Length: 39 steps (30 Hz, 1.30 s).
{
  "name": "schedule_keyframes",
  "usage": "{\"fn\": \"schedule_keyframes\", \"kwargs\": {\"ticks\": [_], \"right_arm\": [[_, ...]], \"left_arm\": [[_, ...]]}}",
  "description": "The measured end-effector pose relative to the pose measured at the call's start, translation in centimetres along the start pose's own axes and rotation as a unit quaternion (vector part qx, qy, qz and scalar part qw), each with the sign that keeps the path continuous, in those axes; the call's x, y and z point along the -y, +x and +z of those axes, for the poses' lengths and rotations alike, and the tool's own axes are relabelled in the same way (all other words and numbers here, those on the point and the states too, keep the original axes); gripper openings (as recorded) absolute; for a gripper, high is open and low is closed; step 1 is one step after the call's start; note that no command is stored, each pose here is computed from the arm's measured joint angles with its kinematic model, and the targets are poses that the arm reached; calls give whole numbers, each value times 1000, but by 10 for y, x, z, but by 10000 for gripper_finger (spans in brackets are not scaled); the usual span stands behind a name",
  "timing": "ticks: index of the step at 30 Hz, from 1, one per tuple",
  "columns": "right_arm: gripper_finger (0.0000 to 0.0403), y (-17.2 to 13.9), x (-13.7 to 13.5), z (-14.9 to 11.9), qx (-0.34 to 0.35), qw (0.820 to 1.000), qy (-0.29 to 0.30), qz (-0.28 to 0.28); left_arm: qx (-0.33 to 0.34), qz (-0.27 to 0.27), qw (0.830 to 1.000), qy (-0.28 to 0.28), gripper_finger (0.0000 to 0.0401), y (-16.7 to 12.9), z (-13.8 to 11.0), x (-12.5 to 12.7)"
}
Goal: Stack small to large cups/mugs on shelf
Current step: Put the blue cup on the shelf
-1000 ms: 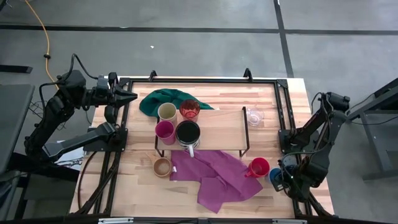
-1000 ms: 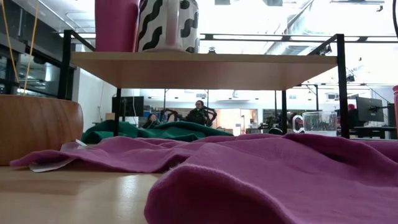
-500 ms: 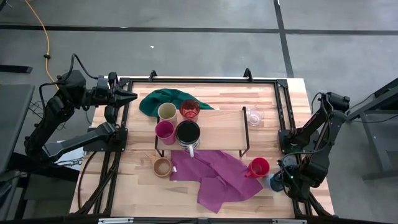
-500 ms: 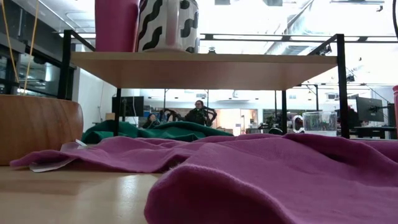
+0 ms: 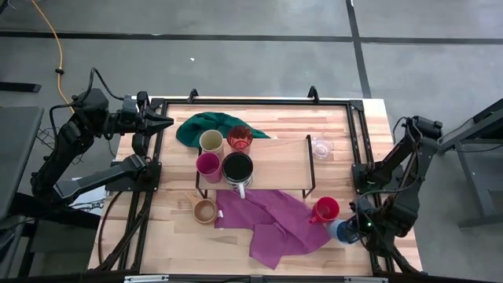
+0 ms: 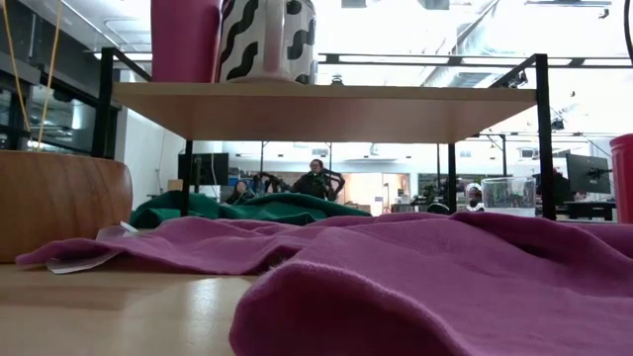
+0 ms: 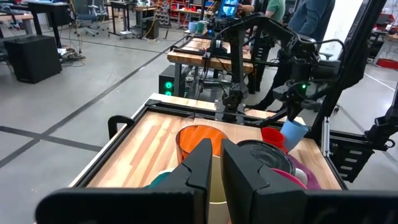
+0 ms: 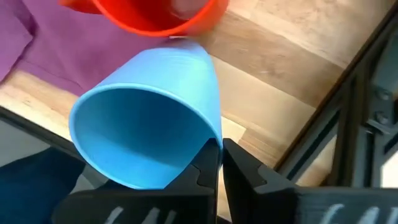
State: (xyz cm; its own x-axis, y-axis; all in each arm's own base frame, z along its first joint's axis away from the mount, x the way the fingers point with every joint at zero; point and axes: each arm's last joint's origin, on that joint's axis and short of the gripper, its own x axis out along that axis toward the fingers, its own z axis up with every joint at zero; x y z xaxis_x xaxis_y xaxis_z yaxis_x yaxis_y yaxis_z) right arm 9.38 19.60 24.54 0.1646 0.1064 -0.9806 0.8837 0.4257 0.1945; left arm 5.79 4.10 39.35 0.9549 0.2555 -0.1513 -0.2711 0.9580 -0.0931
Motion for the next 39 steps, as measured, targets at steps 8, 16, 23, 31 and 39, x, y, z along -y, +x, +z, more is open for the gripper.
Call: {"fn": "schedule_keyframes", "kwargs": {"ticks": [8,16,23,31,39], "right_arm": [[0,-34,-13,-4,1,998,-44,43],[0,-82,-30,0,106,975,-79,176],[0,-117,-41,23,183,959,-88,198],[0,-146,-60,72,238,947,-141,162],[0,-182,-67,125,258,935,-195,147]], "left_arm": [[0,0,1000,4,24,0,0,0],[0,0,1000,4,24,0,0,0],[0,0,1000,8,24,0,0,0],[0,-16,1000,13,24,0,0,1],[1,-40,999,13,24,0,0,2]]}}
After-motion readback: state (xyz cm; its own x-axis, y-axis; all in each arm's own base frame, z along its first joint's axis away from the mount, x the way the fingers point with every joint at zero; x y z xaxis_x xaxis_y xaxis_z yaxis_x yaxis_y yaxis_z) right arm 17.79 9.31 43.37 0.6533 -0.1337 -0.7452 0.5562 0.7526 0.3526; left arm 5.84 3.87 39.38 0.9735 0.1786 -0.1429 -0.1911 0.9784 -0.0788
